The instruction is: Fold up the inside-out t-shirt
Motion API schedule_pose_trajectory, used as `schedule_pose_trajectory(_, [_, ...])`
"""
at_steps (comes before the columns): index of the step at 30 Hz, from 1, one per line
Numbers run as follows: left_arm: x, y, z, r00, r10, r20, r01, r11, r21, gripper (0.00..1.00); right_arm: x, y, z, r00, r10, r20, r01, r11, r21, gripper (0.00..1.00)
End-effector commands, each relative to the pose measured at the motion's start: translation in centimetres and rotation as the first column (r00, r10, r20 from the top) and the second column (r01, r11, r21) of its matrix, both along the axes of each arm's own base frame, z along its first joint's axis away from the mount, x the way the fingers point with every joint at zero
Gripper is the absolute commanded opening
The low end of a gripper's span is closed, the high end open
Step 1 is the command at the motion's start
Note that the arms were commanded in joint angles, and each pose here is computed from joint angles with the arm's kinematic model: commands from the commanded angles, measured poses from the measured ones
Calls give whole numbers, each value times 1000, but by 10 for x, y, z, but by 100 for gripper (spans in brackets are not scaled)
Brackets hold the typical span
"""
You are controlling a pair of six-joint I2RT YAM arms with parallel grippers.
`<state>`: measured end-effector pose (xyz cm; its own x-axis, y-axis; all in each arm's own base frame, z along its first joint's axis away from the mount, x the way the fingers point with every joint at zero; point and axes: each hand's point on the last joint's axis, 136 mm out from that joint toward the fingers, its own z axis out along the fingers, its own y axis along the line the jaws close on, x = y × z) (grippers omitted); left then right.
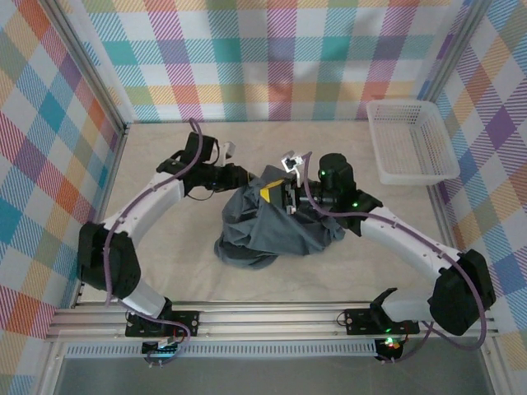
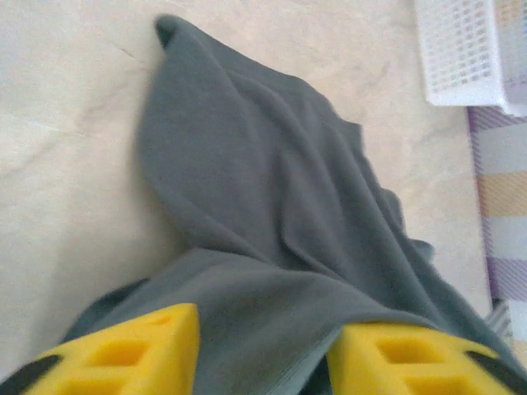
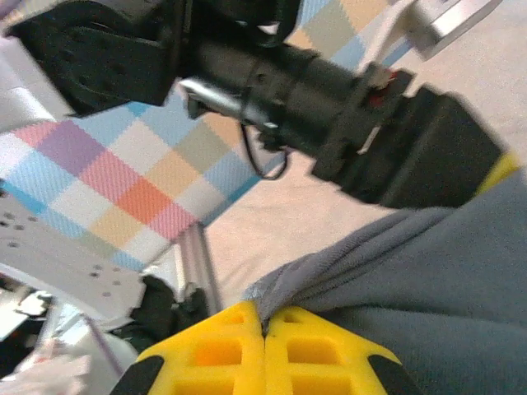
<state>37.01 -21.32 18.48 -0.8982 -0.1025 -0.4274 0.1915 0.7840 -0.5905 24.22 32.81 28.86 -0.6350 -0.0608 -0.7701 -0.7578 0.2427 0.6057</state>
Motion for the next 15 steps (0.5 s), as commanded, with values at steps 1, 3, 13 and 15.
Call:
schedule_pose_trajectory(1, [-2,18,49,983,16,181,-22,999,33,56,-8,1,11,997,38,-72,-34,998,59,0])
schedule_pose_trajectory(3, [-23,30,57,976,19,219,-40,995,89,60,-3,-2,7,996,20,-85,-16,998,54,0])
schedule_pose_trajectory(13, [-101,-4,32,940,-35,339,-2,994,107,31,7,2,9,991,34,-127,-30,999,38,0])
schedule_pose_trajectory(15, [-103,-25,32,914,-94,395,60,993,98,34,6,3,12,991,43,-128,-38,999,39,0])
